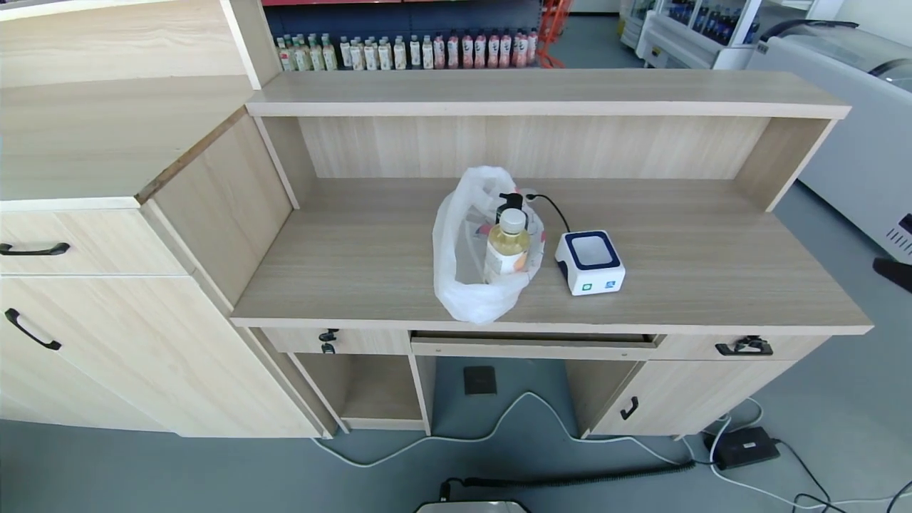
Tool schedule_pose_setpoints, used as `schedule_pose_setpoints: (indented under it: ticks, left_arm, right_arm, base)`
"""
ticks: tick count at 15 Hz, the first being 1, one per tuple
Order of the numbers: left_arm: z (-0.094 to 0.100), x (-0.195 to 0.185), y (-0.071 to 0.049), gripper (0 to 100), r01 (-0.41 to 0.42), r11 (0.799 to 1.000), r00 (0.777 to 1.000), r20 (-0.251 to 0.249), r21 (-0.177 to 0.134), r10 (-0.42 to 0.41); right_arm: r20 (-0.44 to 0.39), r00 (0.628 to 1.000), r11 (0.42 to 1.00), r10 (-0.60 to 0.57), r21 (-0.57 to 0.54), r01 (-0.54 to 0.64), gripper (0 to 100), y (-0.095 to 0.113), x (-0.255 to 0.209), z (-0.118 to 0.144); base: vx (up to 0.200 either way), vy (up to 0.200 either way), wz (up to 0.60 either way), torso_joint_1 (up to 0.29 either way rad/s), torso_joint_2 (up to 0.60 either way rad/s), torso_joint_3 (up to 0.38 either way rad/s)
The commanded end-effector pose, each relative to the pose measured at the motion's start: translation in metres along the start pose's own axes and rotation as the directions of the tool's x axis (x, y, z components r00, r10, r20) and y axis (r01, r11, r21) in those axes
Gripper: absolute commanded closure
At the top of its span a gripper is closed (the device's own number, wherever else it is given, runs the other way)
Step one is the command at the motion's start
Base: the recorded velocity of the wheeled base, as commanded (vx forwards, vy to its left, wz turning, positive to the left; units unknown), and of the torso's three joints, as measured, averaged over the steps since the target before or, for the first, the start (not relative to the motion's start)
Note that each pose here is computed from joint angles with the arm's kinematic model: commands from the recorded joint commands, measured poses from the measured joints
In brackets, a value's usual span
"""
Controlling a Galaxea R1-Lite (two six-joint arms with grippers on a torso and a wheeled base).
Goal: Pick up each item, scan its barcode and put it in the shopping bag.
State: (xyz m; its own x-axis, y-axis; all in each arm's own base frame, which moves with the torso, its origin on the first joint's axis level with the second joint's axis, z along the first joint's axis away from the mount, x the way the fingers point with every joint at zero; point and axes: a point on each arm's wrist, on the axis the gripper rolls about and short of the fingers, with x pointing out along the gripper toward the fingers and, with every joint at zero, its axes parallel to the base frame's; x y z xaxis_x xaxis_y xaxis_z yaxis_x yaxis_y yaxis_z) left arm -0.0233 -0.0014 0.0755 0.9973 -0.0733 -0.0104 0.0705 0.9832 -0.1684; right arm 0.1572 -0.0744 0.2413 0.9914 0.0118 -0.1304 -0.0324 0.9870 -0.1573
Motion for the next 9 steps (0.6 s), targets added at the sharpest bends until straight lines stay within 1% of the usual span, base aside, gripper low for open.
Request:
schedule_pose_setpoints:
  ticks: [1, 2, 3, 4, 5, 6, 7, 9]
  left_arm:
    - [0.000, 0.000, 0.000, 0, 0.000, 1.000, 1.000, 0.001, 0.000, 0.000]
    - [0.000, 0.000, 0.000, 0, 0.000, 1.000, 1.000, 0.001, 0.000, 0.000]
    - [0.000, 0.000, 0.000, 0, 0.000, 1.000, 1.000, 0.001, 0.000, 0.000]
    - [0.000, 0.000, 0.000, 0, 0.000, 1.000, 1.000, 0.000, 0.000, 0.000]
    - [0.000, 0.000, 0.000, 0, 0.000, 1.000, 1.000, 0.000, 0.000, 0.000]
    - [0.000, 0.000, 0.000, 0, 0.000, 1.000, 1.000, 0.000, 0.000, 0.000]
    - [0.000, 0.000, 0.000, 0, 0.000, 1.000, 1.000, 0.000, 0.000, 0.000]
    - [0.000, 0.000, 0.000, 0, 0.000, 1.000, 1.000, 0.000, 0.000, 0.000]
  right_arm:
    - [-0.033, 0.991, 0.989, -0.128, 0.067, 0.130, 0, 0.029, -0.038, -0.031]
    - [-0.016, 0.983, 0.981, -0.181, 0.064, 0.182, 0, 0.040, -0.047, -0.032]
    - [0.021, 0.973, 0.971, -0.229, 0.081, 0.226, 0, 0.055, -0.062, -0.033]
    - [0.051, 0.971, 0.970, -0.236, 0.082, 0.231, 0, 0.067, -0.076, -0.041]
    - [0.071, 0.973, 0.974, -0.218, 0.080, 0.212, 0, 0.075, -0.088, -0.053]
    - [0.074, 0.970, 0.971, -0.230, 0.081, 0.224, 0, 0.080, -0.100, -0.071]
    - [0.095, 0.970, 0.973, -0.225, 0.079, 0.218, 0, 0.086, -0.113, -0.090]
    - [0.128, 0.976, 0.983, -0.176, 0.067, 0.169, 0, 0.095, -0.130, -0.128]
  base:
    - [0.000, 0.000, 0.00, 0.000, 0.00, 0.000]
    - [0.000, 0.000, 0.00, 0.000, 0.00, 0.000]
    - [0.000, 0.000, 0.00, 0.000, 0.00, 0.000]
    - [0.000, 0.000, 0.00, 0.000, 0.00, 0.000]
    - [0.000, 0.000, 0.00, 0.000, 0.00, 0.000]
    - [0.000, 0.000, 0.00, 0.000, 0.00, 0.000]
    - [0.000, 0.000, 0.00, 0.000, 0.00, 0.000]
    - [0.000, 0.000, 0.00, 0.000, 0.00, 0.000]
